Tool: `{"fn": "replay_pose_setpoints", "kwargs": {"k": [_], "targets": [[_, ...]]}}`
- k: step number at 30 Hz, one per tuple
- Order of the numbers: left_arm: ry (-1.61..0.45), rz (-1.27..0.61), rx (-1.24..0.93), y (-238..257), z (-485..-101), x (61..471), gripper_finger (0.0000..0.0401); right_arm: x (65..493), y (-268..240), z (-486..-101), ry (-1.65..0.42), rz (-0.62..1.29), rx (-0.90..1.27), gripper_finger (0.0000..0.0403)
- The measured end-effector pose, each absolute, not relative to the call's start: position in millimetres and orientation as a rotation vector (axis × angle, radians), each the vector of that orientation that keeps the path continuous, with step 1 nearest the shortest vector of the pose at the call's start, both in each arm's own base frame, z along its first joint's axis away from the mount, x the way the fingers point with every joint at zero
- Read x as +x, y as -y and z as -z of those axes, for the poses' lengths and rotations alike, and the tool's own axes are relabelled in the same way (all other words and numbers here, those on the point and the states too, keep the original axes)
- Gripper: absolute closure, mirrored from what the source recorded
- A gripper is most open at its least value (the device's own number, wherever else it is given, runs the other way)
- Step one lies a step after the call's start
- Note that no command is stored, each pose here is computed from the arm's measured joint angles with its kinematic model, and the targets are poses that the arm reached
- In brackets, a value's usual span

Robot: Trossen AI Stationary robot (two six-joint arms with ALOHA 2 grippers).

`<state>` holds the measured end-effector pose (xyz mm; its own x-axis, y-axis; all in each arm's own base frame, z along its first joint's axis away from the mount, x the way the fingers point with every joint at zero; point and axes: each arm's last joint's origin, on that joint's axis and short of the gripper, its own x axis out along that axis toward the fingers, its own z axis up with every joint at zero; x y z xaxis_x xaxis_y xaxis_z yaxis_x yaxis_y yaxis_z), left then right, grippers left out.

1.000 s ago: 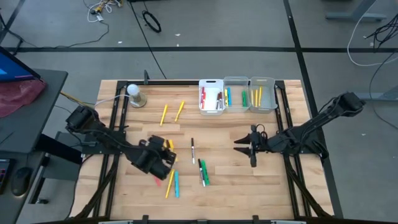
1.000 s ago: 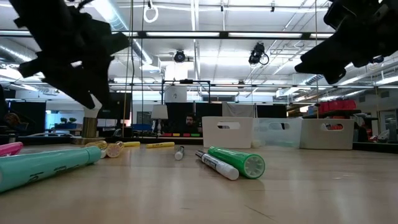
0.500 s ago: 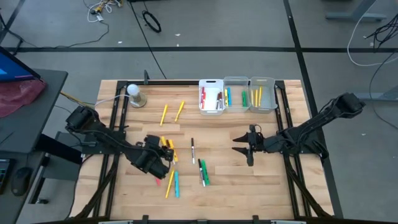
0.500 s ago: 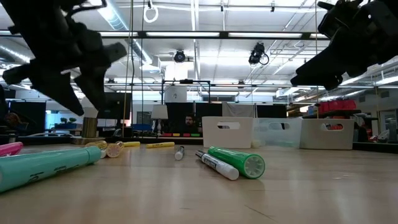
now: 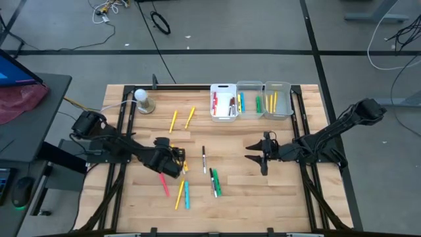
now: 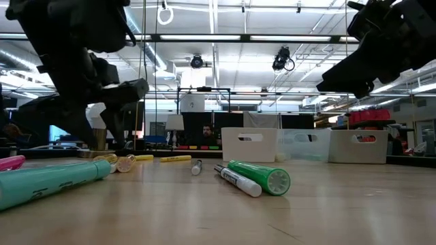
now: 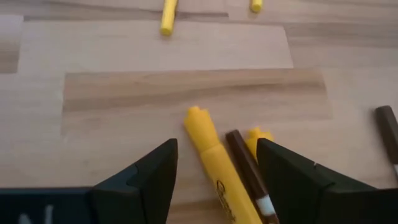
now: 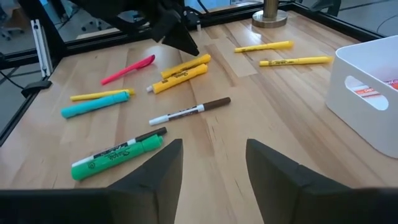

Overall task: Pick & Place Markers
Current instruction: Put the left yellow highlighter pen into the transparent bin

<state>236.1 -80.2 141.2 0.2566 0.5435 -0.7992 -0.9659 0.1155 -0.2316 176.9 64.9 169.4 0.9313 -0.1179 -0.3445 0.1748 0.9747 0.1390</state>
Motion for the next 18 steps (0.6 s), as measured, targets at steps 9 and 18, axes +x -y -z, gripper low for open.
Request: {"fn": "replay_pose_setpoints", "kwargs": {"k": [9,18], "targets": [[-0.675,-1.232,-0.843,78,-133,238,0.0214,177,-65,-170,-0.336,0.152,0.172,0.0227],[-0.726,-1.257,-0.82,79,-126,236,0.022,178,-65,-170,-0.335,0.152,0.173,0.0227]]}}
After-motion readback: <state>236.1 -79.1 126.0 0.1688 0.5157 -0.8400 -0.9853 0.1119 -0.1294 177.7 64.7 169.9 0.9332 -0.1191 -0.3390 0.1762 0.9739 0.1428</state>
